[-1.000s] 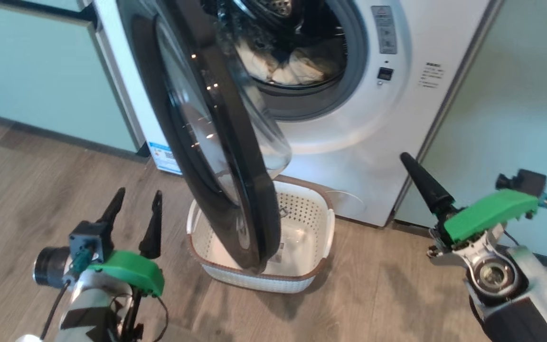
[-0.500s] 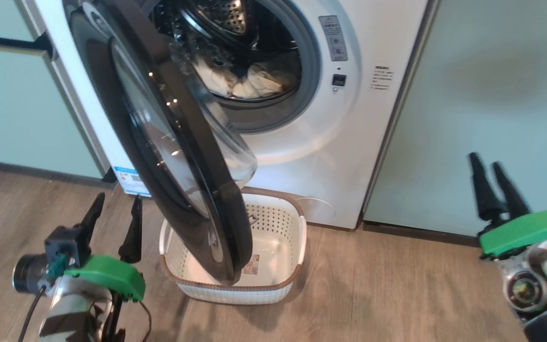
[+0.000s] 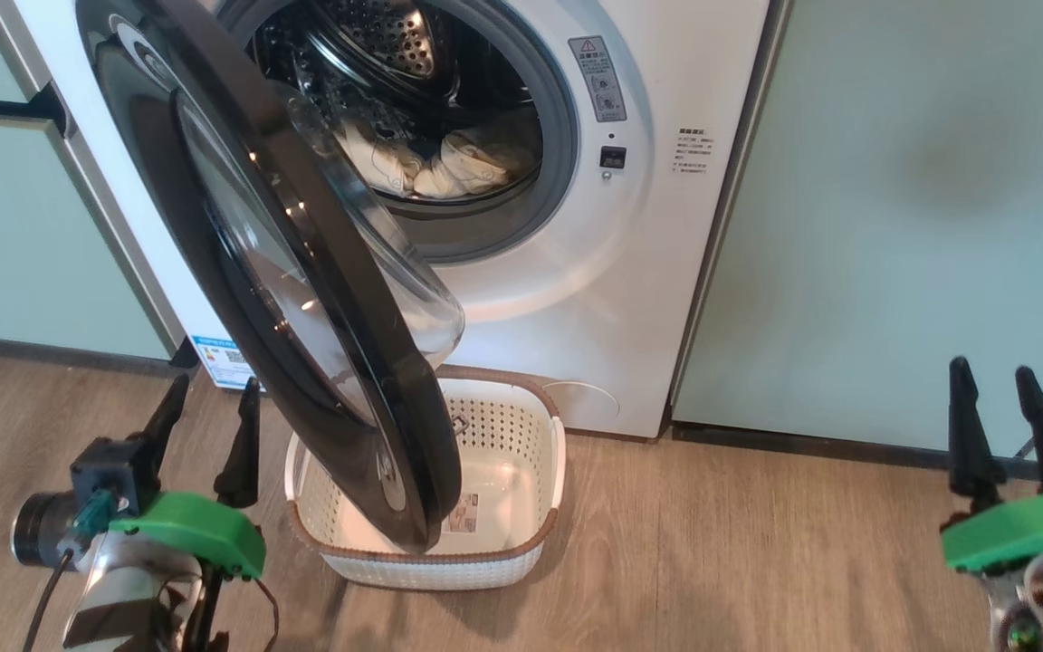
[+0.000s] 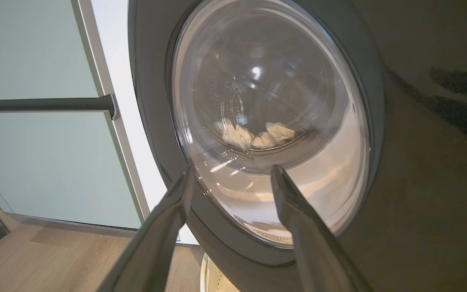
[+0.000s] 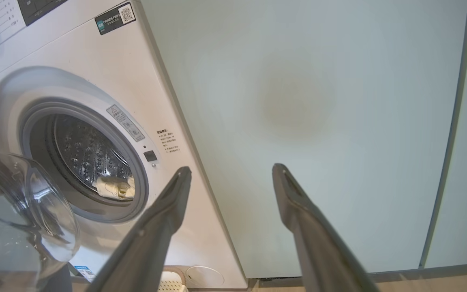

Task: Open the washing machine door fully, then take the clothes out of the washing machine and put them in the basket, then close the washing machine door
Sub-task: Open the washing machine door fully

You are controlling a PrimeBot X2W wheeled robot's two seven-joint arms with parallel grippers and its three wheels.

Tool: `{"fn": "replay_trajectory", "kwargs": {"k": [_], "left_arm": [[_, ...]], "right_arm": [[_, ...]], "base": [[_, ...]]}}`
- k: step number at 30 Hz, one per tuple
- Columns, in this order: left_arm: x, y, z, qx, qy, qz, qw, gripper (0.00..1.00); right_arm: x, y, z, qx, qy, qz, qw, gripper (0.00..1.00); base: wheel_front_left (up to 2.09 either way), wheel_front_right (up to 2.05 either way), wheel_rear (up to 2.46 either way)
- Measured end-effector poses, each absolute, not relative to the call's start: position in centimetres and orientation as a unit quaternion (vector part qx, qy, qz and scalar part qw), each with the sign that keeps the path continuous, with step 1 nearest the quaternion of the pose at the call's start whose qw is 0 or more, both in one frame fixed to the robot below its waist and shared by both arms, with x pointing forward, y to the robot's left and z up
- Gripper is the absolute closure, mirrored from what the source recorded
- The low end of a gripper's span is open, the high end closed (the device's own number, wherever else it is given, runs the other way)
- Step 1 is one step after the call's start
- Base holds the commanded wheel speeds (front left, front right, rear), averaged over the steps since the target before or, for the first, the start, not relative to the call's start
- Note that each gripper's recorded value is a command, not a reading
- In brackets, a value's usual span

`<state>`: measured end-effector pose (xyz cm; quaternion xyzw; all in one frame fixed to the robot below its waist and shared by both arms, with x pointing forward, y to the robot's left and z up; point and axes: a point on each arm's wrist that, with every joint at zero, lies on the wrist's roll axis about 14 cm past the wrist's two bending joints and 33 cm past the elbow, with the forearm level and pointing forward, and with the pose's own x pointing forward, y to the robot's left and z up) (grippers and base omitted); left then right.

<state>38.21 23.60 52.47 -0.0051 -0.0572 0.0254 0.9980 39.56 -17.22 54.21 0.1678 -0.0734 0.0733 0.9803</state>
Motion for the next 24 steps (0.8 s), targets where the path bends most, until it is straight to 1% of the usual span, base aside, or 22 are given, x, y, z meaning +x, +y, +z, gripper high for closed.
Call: {"fn": "replay_trajectory", "kwargs": {"k": [5, 10, 24], "left_arm": [[38.2, 23.7, 52.4, -0.005, -0.055, 0.026, 0.998, 0.00], [38.1, 23.8, 52.2, -0.010, -0.053, 0.028, 0.998, 0.00], [38.0, 23.8, 52.0, -0.014, -0.050, 0.028, 0.998, 0.00]], "right_arm": [[38.2, -18.1, 52.3, 0.144, -0.054, 0.051, 0.987, 0.00], [37.2, -18.4, 50.8, 0.127, -0.034, 0.042, 0.990, 0.00], [36.8, -18.0, 50.5, 0.102, -0.031, 0.044, 0.993, 0.00]], "base": [[0.00, 0.00, 0.00], [0.00, 0.00, 0.00], [0.00, 0.00, 0.00]]}}
